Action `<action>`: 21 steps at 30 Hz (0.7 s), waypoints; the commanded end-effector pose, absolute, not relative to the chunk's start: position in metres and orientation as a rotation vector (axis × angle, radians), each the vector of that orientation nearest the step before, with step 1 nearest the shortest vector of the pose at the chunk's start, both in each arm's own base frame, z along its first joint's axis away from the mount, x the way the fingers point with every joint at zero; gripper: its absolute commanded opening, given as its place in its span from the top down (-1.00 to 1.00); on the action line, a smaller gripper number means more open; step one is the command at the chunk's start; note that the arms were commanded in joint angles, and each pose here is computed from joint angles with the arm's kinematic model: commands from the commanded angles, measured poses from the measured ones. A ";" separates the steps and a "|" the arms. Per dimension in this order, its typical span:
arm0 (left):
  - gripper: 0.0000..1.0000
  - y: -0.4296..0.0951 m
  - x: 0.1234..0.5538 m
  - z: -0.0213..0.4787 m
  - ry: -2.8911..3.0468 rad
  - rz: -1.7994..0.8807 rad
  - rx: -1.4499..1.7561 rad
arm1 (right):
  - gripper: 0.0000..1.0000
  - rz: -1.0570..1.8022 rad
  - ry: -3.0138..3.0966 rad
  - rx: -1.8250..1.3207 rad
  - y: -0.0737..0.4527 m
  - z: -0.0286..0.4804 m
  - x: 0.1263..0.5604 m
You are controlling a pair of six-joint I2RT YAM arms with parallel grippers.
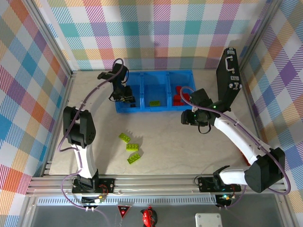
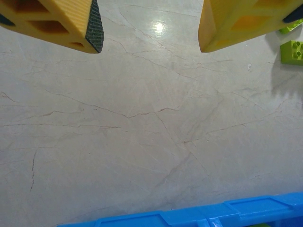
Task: Sort the legos into containers by color
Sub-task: Place the lego in the container.
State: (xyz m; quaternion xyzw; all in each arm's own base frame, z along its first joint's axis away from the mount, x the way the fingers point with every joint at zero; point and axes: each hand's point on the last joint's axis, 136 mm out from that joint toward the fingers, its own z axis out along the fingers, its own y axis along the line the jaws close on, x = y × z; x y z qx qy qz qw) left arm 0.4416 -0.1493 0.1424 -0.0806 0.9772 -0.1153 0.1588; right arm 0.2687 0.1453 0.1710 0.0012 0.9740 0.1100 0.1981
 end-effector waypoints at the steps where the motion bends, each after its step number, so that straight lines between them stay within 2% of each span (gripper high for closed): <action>1: 0.47 -0.161 0.458 0.137 2.799 -0.455 -0.218 | -0.14 0.294 2.718 0.009 0.141 0.178 0.262; 21: 0.47 -0.176 0.525 0.093 2.790 -0.530 -0.270 | -0.14 0.271 2.726 0.020 0.132 0.179 0.252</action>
